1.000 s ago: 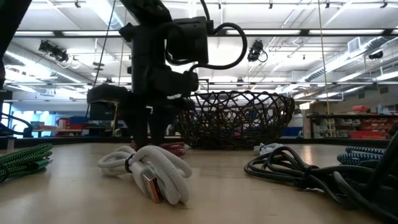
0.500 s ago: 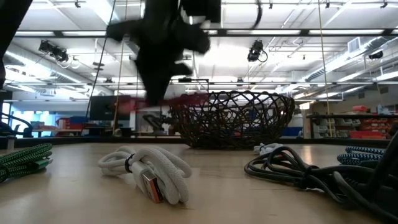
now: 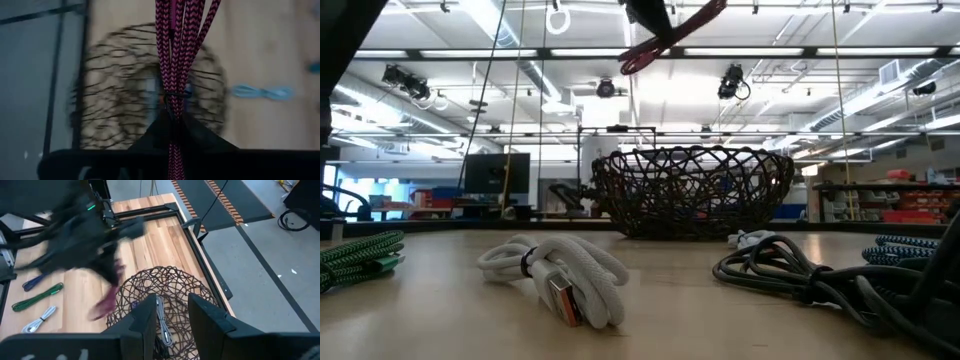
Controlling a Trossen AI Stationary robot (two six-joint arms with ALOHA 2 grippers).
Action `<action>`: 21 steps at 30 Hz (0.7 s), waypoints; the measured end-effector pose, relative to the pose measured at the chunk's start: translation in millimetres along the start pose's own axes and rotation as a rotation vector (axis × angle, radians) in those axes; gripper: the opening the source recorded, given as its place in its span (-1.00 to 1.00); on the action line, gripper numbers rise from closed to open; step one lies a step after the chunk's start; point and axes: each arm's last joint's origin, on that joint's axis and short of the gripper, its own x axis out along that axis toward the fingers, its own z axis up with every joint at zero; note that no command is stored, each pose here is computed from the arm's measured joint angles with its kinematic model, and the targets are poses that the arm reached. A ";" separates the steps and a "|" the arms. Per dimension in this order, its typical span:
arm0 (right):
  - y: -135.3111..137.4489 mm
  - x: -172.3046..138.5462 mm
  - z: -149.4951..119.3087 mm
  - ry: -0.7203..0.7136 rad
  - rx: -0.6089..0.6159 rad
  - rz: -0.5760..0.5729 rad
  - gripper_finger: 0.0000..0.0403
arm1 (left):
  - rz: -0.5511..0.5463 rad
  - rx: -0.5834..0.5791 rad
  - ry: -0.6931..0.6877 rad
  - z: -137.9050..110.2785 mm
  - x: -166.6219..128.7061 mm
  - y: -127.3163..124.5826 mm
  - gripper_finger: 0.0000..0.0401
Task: Pick and place USB-C Cables
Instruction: Put the purple charger cable into the black mesh basket
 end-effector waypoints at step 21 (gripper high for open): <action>0.0 0.0 1.1 -0.011 0.055 0.000 -0.42 | -0.226 0.069 0.238 -28.8 150.0 23.4 -0.90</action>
